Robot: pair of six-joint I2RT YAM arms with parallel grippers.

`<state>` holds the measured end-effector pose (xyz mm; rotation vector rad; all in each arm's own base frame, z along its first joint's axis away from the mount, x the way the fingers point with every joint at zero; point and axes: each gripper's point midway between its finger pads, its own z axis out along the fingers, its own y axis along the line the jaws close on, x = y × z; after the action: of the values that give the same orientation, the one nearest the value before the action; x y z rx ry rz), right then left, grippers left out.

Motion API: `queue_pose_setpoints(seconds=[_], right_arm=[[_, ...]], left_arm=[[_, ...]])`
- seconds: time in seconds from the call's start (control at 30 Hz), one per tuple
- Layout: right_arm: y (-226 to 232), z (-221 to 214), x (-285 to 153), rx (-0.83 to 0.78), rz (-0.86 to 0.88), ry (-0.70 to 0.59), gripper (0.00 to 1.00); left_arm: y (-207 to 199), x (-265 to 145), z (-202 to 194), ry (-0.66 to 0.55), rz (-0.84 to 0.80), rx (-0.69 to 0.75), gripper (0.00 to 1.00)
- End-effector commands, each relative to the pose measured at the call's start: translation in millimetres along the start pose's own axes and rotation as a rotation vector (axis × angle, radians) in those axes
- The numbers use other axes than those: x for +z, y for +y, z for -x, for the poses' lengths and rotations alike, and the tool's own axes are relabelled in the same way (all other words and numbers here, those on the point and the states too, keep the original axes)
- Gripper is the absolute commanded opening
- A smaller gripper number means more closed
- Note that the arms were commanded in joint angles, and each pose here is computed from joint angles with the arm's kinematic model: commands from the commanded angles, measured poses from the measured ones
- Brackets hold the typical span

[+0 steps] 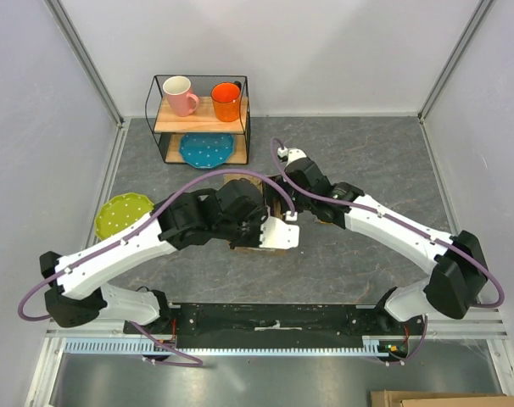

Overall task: Unpack the express box
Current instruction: Open the express box at the center of the board.

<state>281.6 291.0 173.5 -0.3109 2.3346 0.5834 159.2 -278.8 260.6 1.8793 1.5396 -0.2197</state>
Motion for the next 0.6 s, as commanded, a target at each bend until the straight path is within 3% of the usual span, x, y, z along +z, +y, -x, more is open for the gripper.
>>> queue_pose_setpoints(seconds=[0.0, 0.33, 0.57], right_arm=[[-21, 2, -8, -0.054, -0.129, -0.043, 0.98], [-27, 2, -18, -0.015, -0.180, -0.119, 0.98], [-45, -15, -14, 0.047, -0.234, -0.147, 0.98]], left_arm=[[-76, -29, -10, -0.077, -0.337, -0.095, 0.02], [-100, -34, -35, -0.039, -0.438, -0.089, 0.02], [-72, 9, -98, 0.123, -0.139, -0.104, 0.02]])
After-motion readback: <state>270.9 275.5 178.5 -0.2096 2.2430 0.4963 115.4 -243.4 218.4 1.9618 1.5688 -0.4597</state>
